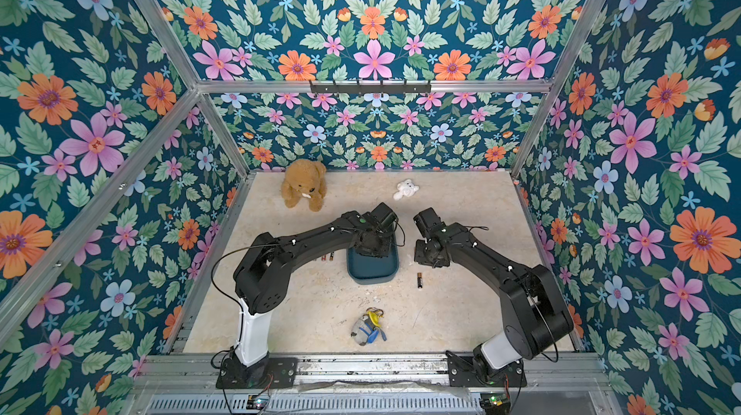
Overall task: Take the batteries out of the storage box
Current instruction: Pick up the battery from the storage box, then place the battery at the center of the board.
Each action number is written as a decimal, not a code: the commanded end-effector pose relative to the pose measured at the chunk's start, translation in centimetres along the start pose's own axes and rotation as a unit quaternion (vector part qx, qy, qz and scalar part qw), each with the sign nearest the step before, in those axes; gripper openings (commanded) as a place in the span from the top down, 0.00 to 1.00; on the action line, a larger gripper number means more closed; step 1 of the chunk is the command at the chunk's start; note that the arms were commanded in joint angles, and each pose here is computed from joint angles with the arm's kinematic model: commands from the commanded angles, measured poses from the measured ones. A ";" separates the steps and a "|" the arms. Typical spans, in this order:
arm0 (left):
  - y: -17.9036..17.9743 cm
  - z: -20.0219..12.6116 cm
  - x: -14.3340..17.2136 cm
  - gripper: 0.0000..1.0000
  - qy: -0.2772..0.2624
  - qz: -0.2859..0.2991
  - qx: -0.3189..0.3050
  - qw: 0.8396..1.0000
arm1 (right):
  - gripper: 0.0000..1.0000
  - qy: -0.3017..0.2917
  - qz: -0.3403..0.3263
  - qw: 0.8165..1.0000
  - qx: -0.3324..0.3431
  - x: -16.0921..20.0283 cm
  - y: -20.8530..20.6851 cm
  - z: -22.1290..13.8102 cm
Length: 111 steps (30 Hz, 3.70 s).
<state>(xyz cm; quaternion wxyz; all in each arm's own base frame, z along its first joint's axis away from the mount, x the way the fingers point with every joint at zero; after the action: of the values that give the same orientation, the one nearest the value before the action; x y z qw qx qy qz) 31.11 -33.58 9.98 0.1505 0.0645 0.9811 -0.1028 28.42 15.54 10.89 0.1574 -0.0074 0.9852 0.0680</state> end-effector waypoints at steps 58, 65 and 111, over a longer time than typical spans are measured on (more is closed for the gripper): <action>16.1 -0.8 7.8 0.83 0.055 -0.135 -0.055 0.988 | 0.71 0.005 -0.015 1.000 0.004 -0.7 0.4 0.5; 16.3 -0.3 8.2 0.82 0.060 -0.134 -0.060 0.987 | 0.71 0.006 -0.015 1.000 0.004 -0.7 0.4 0.5; 15.3 -2.1 6.0 0.68 0.041 -0.124 -0.059 0.990 | 0.70 -0.033 -0.058 0.998 -0.005 -6.0 6.1 -1.4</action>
<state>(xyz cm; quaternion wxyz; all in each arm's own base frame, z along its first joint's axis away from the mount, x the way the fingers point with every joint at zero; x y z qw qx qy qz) 27.27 -17.92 7.16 0.1011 -0.0673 0.9903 -0.0679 33.27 21.14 14.58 0.1919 -0.0547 0.9777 0.0659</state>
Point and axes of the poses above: each gripper's point midway between its finger pads, its own z axis out along the fingers, its own y axis along the line the jaws close on, x = y × z, the point moved 3 cm from there along -z, back along the fingers, and after that the axes turned 6 degrees about -z, right-handed, at the moved point
